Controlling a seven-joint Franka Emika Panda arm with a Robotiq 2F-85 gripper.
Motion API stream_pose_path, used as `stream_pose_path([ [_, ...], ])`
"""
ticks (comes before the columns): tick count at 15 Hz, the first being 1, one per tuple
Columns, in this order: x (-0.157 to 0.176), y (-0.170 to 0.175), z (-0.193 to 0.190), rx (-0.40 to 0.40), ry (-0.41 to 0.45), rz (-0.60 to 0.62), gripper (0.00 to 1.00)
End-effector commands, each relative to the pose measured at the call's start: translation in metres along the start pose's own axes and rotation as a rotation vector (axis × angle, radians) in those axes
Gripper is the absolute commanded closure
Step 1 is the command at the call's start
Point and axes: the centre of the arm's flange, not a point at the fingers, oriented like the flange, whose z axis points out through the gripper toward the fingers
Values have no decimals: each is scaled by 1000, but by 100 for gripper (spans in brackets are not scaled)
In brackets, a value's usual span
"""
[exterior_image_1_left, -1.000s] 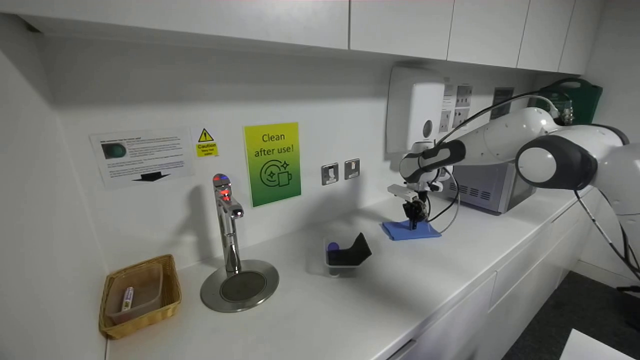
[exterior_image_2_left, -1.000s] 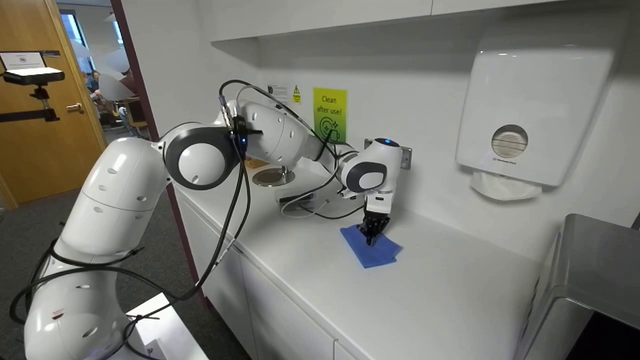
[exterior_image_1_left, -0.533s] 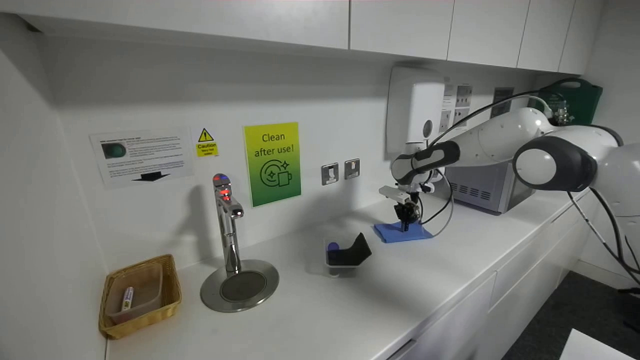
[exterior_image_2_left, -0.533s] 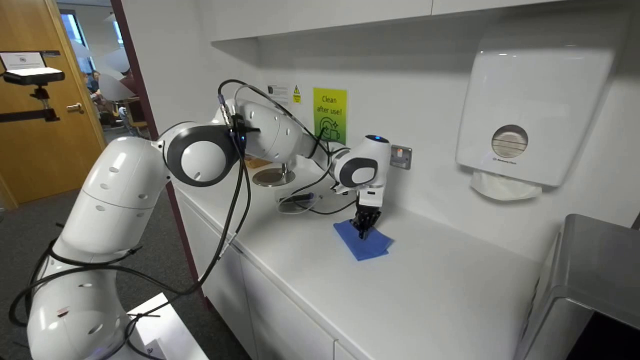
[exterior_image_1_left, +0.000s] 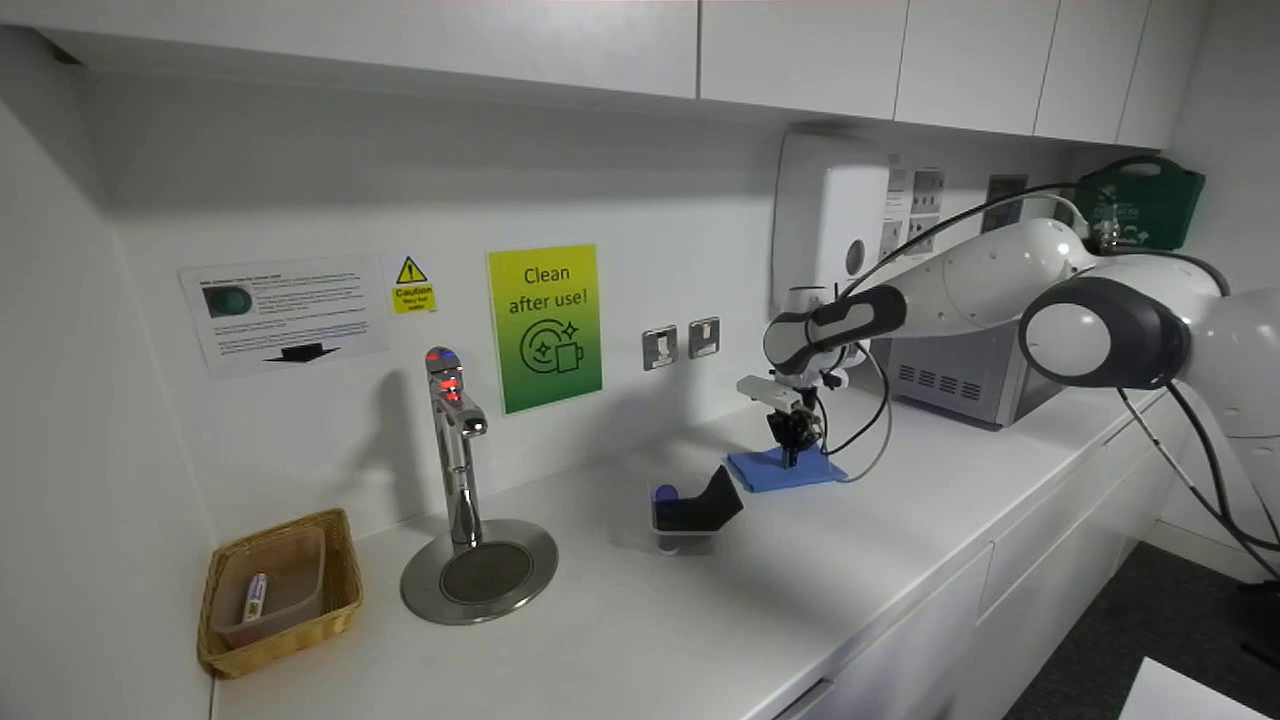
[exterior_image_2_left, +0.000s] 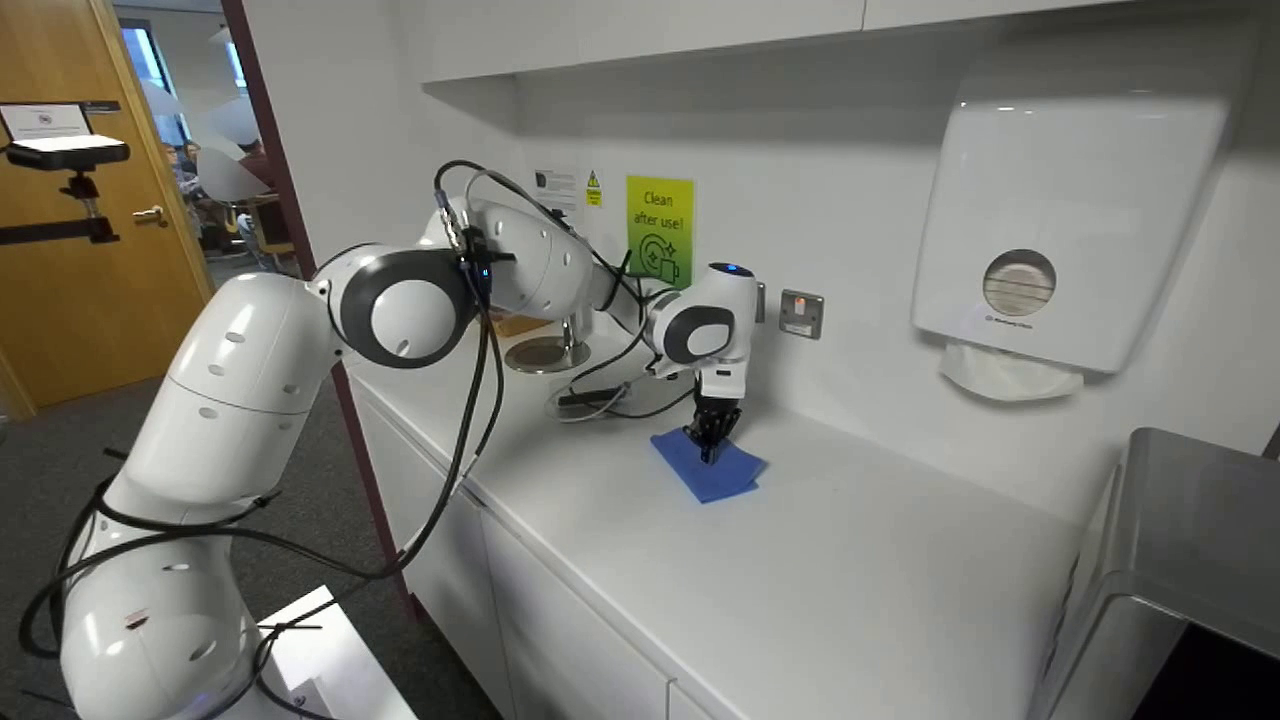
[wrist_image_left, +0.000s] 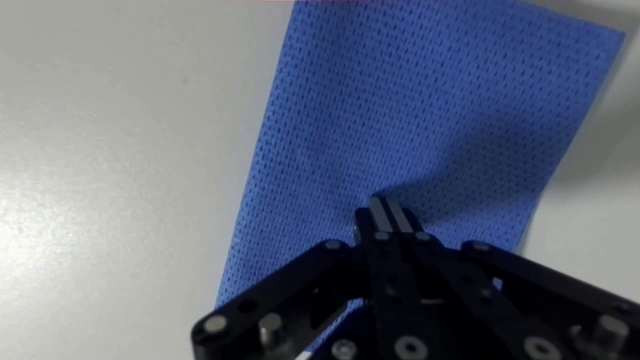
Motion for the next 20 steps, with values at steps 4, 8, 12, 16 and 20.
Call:
stream_pose_path([
  [4,-34,-9,-4,6,3,-99,100],
  [8,-53,12,3,-9,-13,-199,100],
  [12,-61,36,9,-28,-18,-306,100],
  [16,-56,68,13,-44,-42,-410,100],
  [20,-52,100,13,-62,-48,-492,100],
])
